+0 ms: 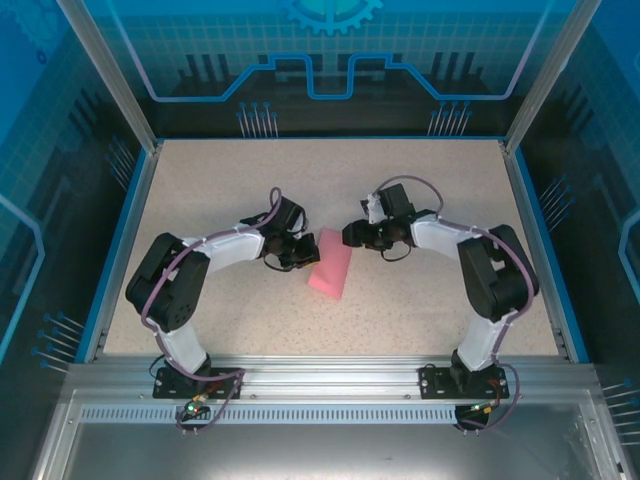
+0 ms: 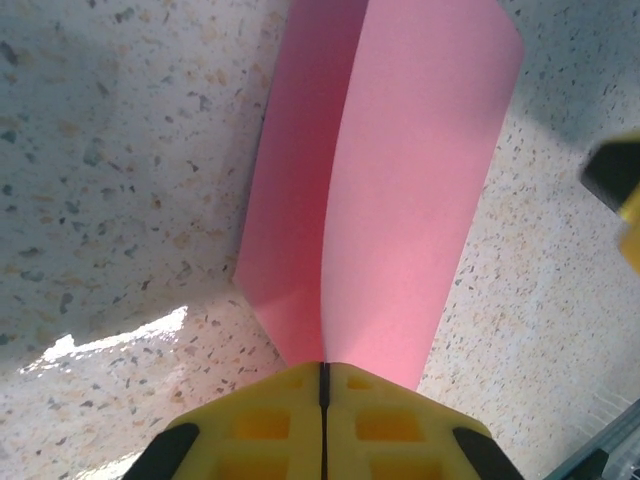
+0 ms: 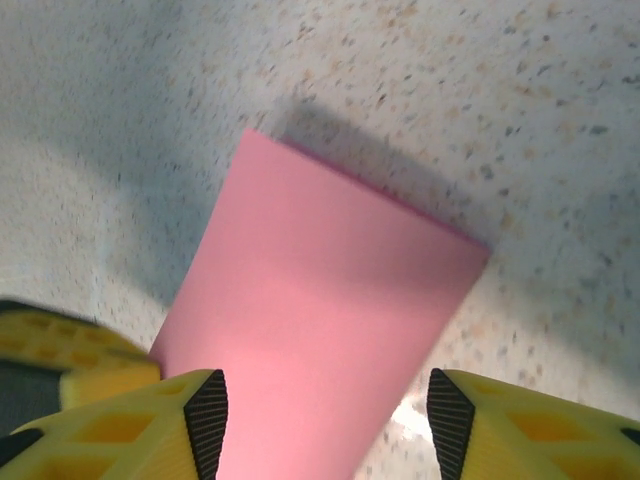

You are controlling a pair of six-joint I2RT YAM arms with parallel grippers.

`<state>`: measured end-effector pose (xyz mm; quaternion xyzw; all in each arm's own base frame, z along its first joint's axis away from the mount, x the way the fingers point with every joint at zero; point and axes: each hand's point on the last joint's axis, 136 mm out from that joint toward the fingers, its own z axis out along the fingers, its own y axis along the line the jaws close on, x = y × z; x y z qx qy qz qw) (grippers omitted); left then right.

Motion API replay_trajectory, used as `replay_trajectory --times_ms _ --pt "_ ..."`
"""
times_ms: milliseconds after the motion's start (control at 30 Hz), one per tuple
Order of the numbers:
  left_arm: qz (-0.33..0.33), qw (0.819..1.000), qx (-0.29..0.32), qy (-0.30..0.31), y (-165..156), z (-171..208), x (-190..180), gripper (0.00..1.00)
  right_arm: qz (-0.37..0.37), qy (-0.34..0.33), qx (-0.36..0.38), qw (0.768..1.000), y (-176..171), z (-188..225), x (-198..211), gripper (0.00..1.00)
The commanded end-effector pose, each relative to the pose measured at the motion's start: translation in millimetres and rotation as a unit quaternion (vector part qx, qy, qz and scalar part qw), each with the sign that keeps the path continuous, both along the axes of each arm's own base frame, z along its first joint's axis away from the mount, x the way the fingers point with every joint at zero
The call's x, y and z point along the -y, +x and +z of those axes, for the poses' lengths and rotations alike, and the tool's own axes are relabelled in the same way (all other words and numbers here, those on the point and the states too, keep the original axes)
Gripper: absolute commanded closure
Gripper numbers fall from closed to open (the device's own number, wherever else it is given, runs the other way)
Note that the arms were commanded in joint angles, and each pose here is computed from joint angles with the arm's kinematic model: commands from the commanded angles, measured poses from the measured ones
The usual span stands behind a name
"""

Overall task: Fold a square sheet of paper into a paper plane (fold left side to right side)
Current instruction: Third fold the triangle at the center of the table.

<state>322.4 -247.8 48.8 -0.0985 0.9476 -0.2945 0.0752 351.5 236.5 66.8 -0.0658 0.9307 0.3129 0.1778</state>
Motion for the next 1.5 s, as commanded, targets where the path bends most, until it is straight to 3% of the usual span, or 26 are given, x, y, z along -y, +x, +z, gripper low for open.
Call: replay_trajectory --times_ms 0,200,300,400,567,767,1200,1467 --pt "0.005 1.000 -0.008 0.019 -11 1 -8 0.91 0.069 -0.051 0.095 0.992 -33 24 -11 0.41" --pt "0.005 1.000 -0.008 0.025 -13 0 -10 0.90 0.203 -0.165 0.223 0.939 -105 16 -41 0.36" --pt "0.004 1.000 -0.008 0.024 -13 1 -9 0.90 0.251 -0.205 0.263 0.909 -123 11 -56 0.31" --pt "0.004 1.000 -0.007 0.024 -13 1 -8 0.90 0.295 -0.222 0.270 0.889 -133 3 -72 0.27" --pt "0.004 1.000 -0.006 0.022 -12 3 -7 0.90 0.337 -0.240 0.253 0.875 -136 -18 -77 0.27" --pt "0.002 1.000 -0.007 0.026 -13 4 -6 0.90 0.353 -0.260 0.242 0.866 -135 -38 -75 0.32" --pt "0.005 0.999 -0.013 0.046 -15 3 -12 0.90 0.333 -0.269 0.244 0.870 -123 -43 -60 0.66" --pt "0.010 0.999 -0.014 0.044 -11 6 -10 0.88 0.309 -0.257 0.256 0.879 -119 -27 -41 0.68"
